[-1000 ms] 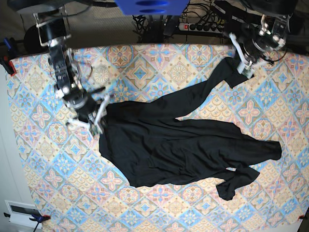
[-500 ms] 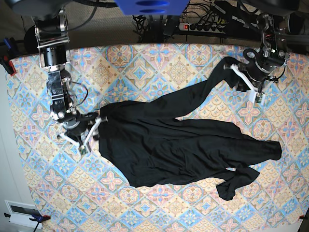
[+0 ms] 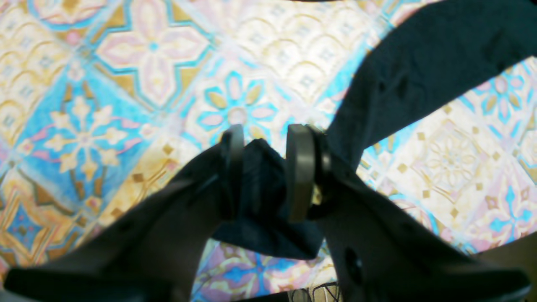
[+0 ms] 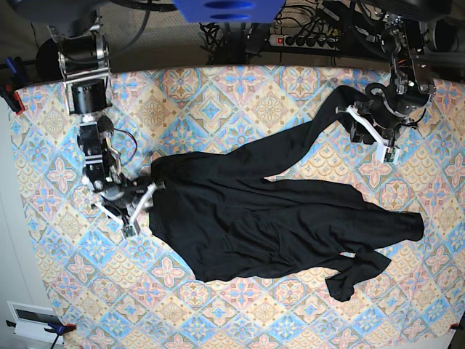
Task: Layout the t-shirt on the table in an organized manner, then fold the t-shirt properly
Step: 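Lift the held sleeve with the left gripper while the right gripper holds the hem, then drag the held shirt corner with the right gripper away from the left gripper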
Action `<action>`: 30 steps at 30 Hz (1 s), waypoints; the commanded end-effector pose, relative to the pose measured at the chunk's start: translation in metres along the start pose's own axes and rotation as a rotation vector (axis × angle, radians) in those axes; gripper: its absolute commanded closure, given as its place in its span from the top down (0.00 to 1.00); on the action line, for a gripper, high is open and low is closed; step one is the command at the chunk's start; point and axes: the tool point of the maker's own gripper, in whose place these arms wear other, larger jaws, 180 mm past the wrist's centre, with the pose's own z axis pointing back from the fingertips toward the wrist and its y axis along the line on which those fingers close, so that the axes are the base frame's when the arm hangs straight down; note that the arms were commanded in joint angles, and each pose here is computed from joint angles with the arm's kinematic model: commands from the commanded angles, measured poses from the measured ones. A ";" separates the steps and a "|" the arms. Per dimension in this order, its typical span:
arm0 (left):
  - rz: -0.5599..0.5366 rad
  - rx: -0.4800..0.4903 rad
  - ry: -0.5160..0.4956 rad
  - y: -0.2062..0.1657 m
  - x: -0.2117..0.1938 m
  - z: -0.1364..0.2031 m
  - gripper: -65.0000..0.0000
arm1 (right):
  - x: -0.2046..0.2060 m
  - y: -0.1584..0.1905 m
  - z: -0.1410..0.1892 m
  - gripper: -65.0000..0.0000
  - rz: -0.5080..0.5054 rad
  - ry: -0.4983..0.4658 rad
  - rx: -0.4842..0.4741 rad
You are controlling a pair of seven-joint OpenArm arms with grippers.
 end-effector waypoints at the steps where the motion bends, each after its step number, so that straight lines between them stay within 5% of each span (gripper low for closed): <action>1: -0.013 0.007 -0.037 0.003 0.011 0.003 0.27 | 0.033 -0.009 0.002 0.43 0.000 -0.076 -0.009; 30: -0.012 0.009 -0.035 0.004 0.010 0.003 0.27 | 0.044 0.005 -0.012 0.43 -0.041 -0.111 0.019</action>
